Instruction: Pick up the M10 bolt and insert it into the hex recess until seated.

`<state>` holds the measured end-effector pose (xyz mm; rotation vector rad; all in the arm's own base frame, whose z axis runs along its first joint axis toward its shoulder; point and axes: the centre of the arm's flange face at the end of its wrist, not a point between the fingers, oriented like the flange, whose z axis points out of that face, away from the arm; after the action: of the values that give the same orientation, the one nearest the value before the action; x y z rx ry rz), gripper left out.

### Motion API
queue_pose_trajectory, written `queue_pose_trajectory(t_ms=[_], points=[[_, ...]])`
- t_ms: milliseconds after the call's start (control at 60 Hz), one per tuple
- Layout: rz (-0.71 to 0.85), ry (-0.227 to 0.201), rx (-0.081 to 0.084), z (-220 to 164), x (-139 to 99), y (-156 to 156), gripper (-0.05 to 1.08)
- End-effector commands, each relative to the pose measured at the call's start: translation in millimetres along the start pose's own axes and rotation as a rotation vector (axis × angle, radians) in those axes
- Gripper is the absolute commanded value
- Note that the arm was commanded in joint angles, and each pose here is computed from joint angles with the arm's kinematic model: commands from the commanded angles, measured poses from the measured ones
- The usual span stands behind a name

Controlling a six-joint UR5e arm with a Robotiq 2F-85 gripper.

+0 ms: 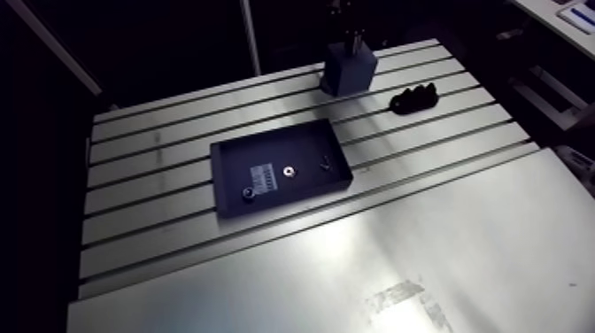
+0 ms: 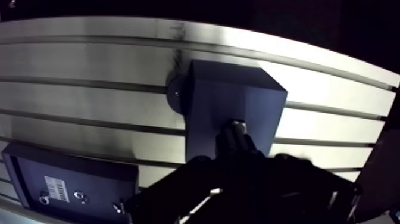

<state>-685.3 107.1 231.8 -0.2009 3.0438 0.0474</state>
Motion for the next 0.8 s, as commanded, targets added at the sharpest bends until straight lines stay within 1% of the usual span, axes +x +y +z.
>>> queue_pose_trajectory(t_ms=[17, 800], points=[[-0.002, -0.002, 0.000, 0.9, -0.2, -0.1, 1.04], [-0.005, -0.004, -0.001, 1.5, -0.6, -0.1, 1.04]])
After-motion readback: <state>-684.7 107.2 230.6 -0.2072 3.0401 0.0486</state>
